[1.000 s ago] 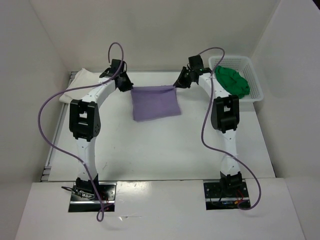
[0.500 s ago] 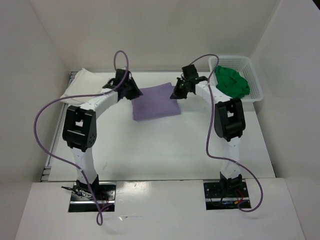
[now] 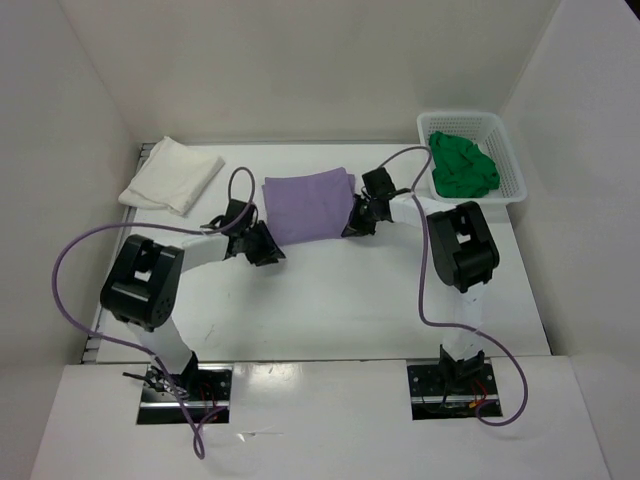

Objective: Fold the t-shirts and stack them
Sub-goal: Smooth out wrinkles on the folded tshirt, then put the neatly folded tshirt into the corner of the board with the left arm

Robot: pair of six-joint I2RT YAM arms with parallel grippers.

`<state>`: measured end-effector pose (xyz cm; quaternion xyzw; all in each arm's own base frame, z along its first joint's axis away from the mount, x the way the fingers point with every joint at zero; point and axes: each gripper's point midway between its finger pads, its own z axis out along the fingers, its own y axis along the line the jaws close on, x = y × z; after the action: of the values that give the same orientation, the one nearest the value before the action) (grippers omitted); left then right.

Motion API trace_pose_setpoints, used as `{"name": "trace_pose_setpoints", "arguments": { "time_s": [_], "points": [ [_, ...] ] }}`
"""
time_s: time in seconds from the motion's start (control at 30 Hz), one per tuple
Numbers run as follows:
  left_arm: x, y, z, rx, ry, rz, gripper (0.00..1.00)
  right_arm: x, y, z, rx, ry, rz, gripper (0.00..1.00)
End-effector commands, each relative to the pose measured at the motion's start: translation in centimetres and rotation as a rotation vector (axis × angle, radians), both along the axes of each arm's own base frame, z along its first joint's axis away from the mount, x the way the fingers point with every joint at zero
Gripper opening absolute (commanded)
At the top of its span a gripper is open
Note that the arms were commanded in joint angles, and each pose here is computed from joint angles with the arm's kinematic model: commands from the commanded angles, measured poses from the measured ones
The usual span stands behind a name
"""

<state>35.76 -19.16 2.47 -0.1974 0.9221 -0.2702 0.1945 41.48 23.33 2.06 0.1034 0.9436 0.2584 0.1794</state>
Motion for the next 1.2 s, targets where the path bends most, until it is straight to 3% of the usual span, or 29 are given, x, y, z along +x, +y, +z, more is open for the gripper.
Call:
{"name": "trace_pose_setpoints", "arguments": {
  "time_s": [0.0, 0.07, 0.17, 0.2, 0.23, 0.3, 0.43, 0.57, 0.6, 0.8, 0.9, 1.1, 1.17],
  "points": [
    [-1.6, -0.3, 3.4, -0.048, -0.064, -0.009, 0.37, -2.0, -1.3, -0.5, -0.053, 0.015, -0.01, 0.0],
    [-1.9, 0.3, 4.8, -0.025, -0.093, -0.001, 0.39, -1.6, -1.0, 1.8, -0.026, -0.03, -0.006, 0.01],
    [-0.9, 2.7, 7.2, -0.011, -0.166, 0.052, 0.57, -1.5, -0.6, 5.2, 0.007, -0.077, 0.004, 0.06],
    [-0.1, 3.1, 7.9, -0.005, -0.192, 0.056, 0.64, -1.7, -0.7, 5.8, 0.009, -0.081, 0.004, 0.12],
    [0.3, 3.5, 7.9, 0.004, -0.191, 0.059, 0.81, -1.5, -0.4, 7.5, 0.031, -0.115, 0.01, 0.15],
    [1.9, 4.3, 7.8, 0.02, -0.19, 0.07, 1.0, -1.7, -0.3, 8.9, 0.048, -0.134, 0.017, 0.25],
    [5.4, 5.1, 6.3, 0.057, -0.204, 0.083, 1.0, -3.0, -0.8, 10.5, 0.054, -0.164, 0.024, 0.35],
    [9.1, 5.8, 4.8, 0.091, -0.197, 0.103, 0.82, -4.7, -1.4, 12.2, 0.066, -0.197, 0.024, 0.39],
    [9.8, 5.9, 4.4, 0.1, -0.194, 0.11, 0.73, -5.0, -1.5, 12.2, 0.066, -0.199, 0.024, 0.39],
    [13.0, 4.5, 0.3, 0.063, -0.146, 0.085, 0.63, -7.0, -2.0, 12.0, 0.081, -0.181, 0.029, 0.4],
    [13.5, 3.4, -1.3, 0.045, -0.117, 0.066, 0.51, -7.1, -1.8, 12.3, 0.097, -0.182, 0.027, 0.4],
    [15.8, 0.4, 0.0, 0.052, -0.176, 0.032, 0.2, -7.2, -1.7, 12.0, 0.101, -0.171, 0.033, 0.4],
    [16.4, -0.2, 0.9, 0.063, -0.187, 0.018, 0.14, -7.3, -1.5, 12.0, 0.109, -0.168, 0.04, 0.4]
  ]
}}
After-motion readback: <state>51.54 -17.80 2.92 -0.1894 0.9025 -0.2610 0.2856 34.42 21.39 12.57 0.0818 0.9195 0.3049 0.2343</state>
